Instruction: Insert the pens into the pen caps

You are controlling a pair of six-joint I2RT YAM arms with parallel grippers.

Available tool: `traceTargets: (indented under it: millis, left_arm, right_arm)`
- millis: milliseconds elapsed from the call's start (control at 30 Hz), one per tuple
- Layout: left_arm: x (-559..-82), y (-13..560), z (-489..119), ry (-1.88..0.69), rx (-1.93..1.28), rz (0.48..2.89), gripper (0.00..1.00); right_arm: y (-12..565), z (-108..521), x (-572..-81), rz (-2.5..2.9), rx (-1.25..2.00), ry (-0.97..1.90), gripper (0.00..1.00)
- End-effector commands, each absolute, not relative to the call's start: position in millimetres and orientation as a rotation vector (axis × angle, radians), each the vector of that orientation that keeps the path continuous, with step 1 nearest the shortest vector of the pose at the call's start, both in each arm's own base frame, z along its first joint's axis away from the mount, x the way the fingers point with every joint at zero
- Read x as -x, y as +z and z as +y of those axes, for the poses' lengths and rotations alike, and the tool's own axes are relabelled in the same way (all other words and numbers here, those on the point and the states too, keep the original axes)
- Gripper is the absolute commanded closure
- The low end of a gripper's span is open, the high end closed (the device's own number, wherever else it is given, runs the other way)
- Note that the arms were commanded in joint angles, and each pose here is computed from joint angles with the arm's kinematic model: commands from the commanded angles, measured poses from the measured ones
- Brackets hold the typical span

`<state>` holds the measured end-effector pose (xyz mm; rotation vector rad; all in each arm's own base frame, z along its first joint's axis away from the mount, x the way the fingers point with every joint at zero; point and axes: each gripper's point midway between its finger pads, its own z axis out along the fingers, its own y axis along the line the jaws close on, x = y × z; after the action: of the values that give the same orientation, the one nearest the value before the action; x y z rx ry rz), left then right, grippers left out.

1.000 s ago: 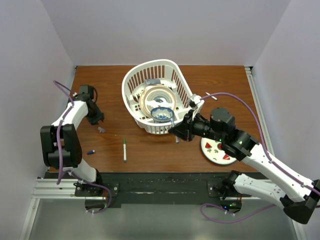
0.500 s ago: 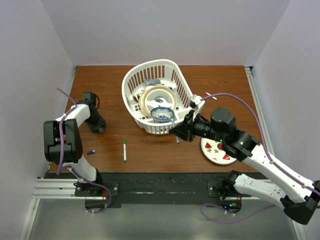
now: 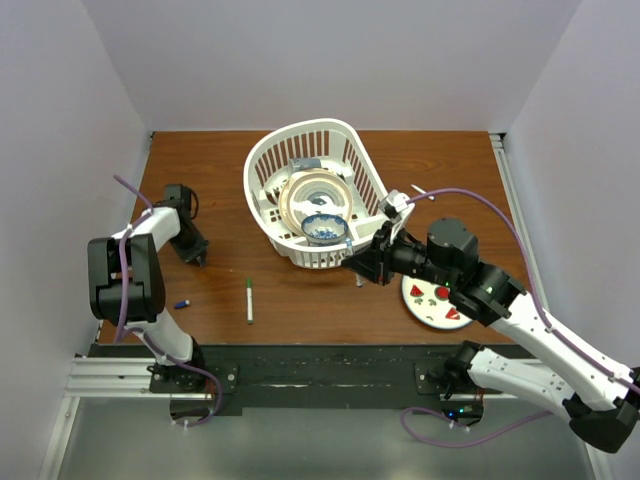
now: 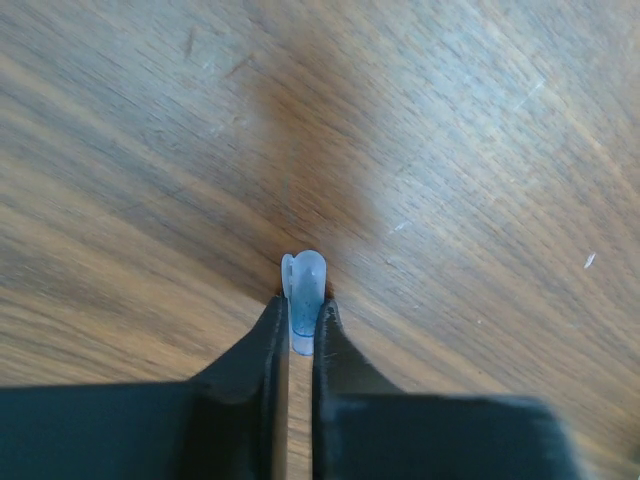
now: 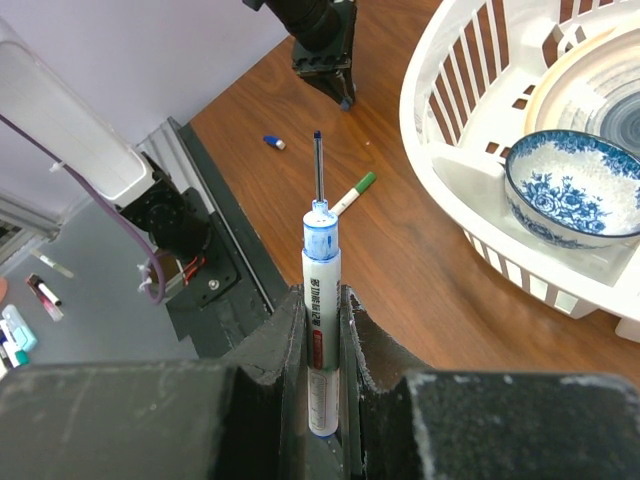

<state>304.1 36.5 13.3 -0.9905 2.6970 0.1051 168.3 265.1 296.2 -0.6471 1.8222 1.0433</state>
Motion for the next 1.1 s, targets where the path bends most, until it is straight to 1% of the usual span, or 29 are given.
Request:
traceTargets:
  millis: [0,167,200,267,400,467,500,600,633,667,700,767,833,1000,1067]
  left_arm:
    - [-303.0,-3.1,39.3,0.107,0.965,2.720,1.00]
    - [-307.3,6.2,24.8,-0.039,0.878,2.705,1.00]
    - [-312.3,15.9,16.8,-0.114,0.840,2.683,1.00]
    - [-318.2,28.7,10.1,-0.182,0.790,2.653,1.00]
    - [-331.1,74.4,-12.7,-0.382,0.652,2.547,1.00]
    - [-336.5,109.0,-30.3,-0.498,0.552,2.451,1.00]
    - [-341.8,129.8,-50.8,-0.638,0.470,2.385,1.00]
    - [-338.9,191.0,-98.0,-0.828,0.251,2.207,1.00]
    - [-332.6,204.2,-125.3,-0.883,0.152,2.186,1.00]
    - [-328.6,214.3,-139.2,-0.923,0.099,2.157,1.00]
    - [-324.4,239.9,-157.8,-1.014,0.034,2.069,1.00]
    - [-302.2,260.9,-196.7,-1.190,-0.071,2.003,1.00]
    - [-287.5,296.1,-224.0,-1.273,-0.198,1.868,1.00]
    - [-250.8,356.4,-251.3,-1.414,-0.330,1.638,1.00]
    - [-240.8,362.2,-254.5,-1.451,-0.351,1.602,1.00]
  right_arm:
    - [306.0,261.5,-170.5,1.787,0.649,1.019,1.00]
    - [301.7,260.5,-171.8,1.807,0.647,1.004,1.00]
    - [302.4,260.8,-171.5,1.808,0.646,1.007,1.00]
    - [301.3,263.0,-172.2,1.816,0.645,1.017,1.00]
    - [295.9,274.3,-170.1,1.848,0.642,1.081,1.00]
    - [293.3,284.7,-169.6,1.852,0.662,1.131,1.00]
    - [294.3,290.8,-164.0,1.858,0.678,1.186,1.00]
    - [290.0,307.0,-167.0,1.894,0.677,1.253,1.00]
    - [293.1,312.1,-167.7,1.879,0.680,1.280,1.00]
    - [293.1,315.6,-168.3,1.877,0.678,1.295,1.00]
    - [286.5,320.7,-170.8,1.901,0.664,1.313,1.00]
    - [288.5,330.7,-173.1,1.879,0.657,1.352,1.00]
    - [281.8,341.4,-174.9,1.887,0.665,1.366,1.00]
    - [275.0,365.2,-176.0,1.854,0.678,1.386,1.00]
    - [277.3,370.9,-180.2,1.827,0.658,1.395,1.00]
